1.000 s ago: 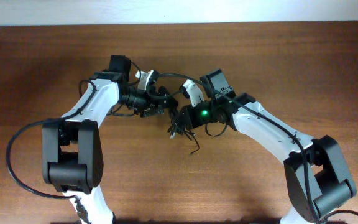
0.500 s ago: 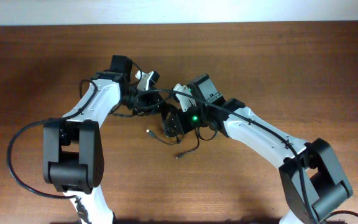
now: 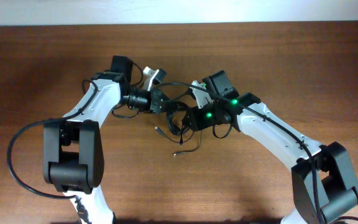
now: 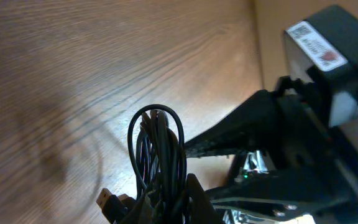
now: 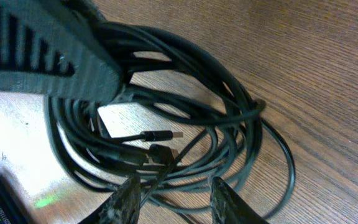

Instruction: Untangle cables

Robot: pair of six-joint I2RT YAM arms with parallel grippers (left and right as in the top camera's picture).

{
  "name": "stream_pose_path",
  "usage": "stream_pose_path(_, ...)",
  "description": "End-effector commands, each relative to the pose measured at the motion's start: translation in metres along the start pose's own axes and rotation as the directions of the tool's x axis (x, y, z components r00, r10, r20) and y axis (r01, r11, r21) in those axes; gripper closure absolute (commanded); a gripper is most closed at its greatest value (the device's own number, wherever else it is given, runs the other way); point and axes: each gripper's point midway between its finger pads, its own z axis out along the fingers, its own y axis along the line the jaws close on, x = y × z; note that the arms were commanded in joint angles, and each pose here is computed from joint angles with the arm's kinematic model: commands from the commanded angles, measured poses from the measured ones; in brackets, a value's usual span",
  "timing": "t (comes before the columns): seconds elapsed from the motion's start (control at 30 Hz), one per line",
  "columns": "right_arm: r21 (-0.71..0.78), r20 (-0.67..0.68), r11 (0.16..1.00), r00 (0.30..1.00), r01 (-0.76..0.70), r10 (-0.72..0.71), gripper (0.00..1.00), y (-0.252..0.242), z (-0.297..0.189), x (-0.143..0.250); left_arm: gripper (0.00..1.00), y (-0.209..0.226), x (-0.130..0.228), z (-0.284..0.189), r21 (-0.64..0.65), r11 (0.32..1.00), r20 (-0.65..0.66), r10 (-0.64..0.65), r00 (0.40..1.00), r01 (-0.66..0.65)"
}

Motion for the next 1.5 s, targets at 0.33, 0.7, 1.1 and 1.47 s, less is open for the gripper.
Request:
stream_pose_path(0.33,-0.205,0.005,0.969,0.990,0.139,-0.141,0.62,0.038,-0.008,0.004,1.00,-0.024,-0.003,-0.001,0.163,0.975,-0.002,-0.155,0.988,0.153)
stream_pose_path(0.7,-0.161,0.025,0.956,0.970,0.243,-0.243,0.57,0.043,0.015,0.006,1.00,-0.040,-0.003,-0.005,0.250,0.952,-0.013,-0.177,0.984,0.175)
stream_pose_path(1.1,-0.174,0.107,0.967,0.979,0.189,-0.172,0.96,0.041,0.000,-0.017,1.00,-0.031,0.000,-0.003,0.197,0.963,-0.016,-0.182,0.983,0.182)
stream_pose_path(1.47,-0.081,0.135,0.990,0.986,0.111,-0.100,0.96,0.041,-0.042,-0.019,1.00,0.027,0.005,-0.001,-0.141,0.978,-0.004,-0.153,0.988,0.151)
